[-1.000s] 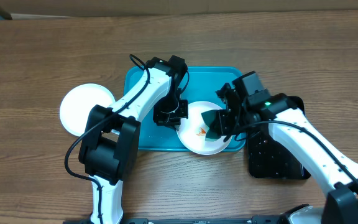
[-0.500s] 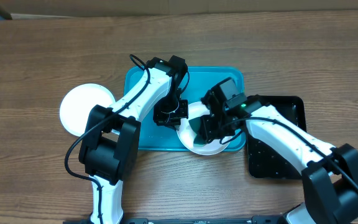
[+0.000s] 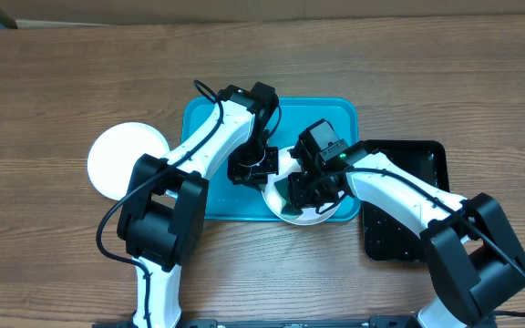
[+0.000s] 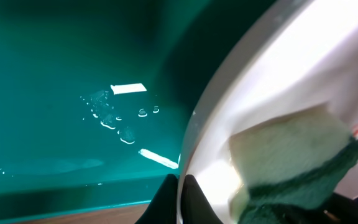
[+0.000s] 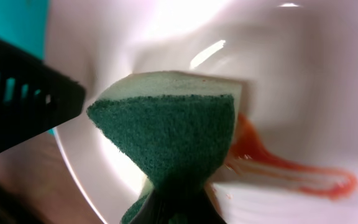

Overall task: Clean dirty plates on tray and stack at the side
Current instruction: 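Scrub the tilted white plate's face with the sponge in the right gripper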

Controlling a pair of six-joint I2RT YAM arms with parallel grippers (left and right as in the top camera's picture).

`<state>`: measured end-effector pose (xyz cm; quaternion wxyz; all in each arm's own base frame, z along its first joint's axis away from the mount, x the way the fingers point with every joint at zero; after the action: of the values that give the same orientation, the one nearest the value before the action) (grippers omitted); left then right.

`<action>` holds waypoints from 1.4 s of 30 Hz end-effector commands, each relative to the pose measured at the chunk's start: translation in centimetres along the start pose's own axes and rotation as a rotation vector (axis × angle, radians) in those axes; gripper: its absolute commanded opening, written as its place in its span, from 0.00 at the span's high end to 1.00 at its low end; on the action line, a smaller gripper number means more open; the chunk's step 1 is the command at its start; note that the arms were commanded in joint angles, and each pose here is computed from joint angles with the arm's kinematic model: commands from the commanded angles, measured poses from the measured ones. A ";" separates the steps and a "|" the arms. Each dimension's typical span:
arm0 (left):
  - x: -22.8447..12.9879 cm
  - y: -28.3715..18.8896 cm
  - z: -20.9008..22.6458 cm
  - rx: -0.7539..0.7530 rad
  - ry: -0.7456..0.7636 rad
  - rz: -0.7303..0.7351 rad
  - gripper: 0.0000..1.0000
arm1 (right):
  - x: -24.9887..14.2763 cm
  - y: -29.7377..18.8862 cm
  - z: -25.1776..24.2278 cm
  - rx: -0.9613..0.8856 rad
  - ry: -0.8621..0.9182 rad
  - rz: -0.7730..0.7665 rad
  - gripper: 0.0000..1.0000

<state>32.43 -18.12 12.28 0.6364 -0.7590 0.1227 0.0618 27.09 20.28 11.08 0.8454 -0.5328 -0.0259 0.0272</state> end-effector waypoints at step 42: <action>-0.6 -0.4 -0.3 -0.012 0.001 0.009 0.96 | 4.6 -5.8 -2.9 -0.232 0.073 -0.407 0.96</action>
<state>32.38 -18.20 12.31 0.6319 -0.7625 0.1217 0.0674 31.34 15.90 11.63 0.7691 -0.6232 -0.0567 -0.1304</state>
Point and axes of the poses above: each gripper's point midway between its finger pads, its own y axis out along the fingers, its own z axis along the line the jaws close on, x = y × z, the point moved 9 cm from there along -y, back along the fingers, and after that the axes turned 6 degrees about y, right-handed, at the moved point
